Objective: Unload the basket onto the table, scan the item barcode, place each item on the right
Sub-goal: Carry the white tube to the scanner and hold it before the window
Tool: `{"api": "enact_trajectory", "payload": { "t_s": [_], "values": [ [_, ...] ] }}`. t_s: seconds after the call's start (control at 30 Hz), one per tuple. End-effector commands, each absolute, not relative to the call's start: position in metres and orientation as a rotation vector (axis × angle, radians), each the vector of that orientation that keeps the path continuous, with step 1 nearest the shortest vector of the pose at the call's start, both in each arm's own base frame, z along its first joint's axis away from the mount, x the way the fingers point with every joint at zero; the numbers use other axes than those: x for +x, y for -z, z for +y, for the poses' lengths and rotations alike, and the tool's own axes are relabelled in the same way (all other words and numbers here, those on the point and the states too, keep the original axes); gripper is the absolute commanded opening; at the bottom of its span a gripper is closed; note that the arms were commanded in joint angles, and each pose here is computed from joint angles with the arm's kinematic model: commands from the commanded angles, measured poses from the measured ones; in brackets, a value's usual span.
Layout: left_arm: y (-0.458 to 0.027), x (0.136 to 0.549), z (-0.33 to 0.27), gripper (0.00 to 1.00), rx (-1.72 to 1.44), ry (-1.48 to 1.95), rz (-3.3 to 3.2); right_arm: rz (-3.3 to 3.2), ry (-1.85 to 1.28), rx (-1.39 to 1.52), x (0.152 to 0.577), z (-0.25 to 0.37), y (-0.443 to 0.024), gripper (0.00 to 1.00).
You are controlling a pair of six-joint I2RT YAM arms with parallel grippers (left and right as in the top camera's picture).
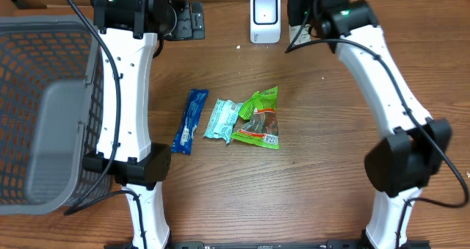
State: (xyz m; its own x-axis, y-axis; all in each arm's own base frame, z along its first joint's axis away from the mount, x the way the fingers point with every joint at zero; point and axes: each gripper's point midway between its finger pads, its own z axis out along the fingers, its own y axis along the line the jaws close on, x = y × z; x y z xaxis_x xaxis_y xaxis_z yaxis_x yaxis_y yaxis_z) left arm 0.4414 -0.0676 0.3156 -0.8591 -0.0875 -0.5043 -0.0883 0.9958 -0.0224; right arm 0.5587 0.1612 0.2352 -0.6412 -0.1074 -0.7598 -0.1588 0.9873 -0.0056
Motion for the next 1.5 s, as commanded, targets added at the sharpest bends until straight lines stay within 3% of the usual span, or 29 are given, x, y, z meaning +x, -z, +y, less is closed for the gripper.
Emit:
{"api": "enact_trajectory", "payload": {
  "t_s": [0.0,0.4,0.6,1.0,1.47],
  "values": [
    [-0.315,0.444,-0.061,0.99,-0.14,-0.022,2.608,2.207,0.168,-0.229,0.578,0.151,-0.234,0.04],
    [-0.315,0.444,-0.061,1.0,-0.14,-0.022,2.608,2.016,0.513,-0.492,0.636,0.165,-0.184,0.04],
    [-0.315,0.444,-0.061,1.0,-0.14,-0.022,2.608,1.909,0.596,-0.604,0.652,0.171,-0.186,0.04],
    [-0.315,0.444,-0.061,1.0,-0.14,-0.022,2.608,1.733,0.836,-0.988,0.652,0.19,-0.199,0.04],
    [-0.315,0.444,-0.061,1.0,-0.14,-0.022,2.608,1.76,0.839,-1.055,0.647,0.192,-0.186,0.04]
  ]
}}
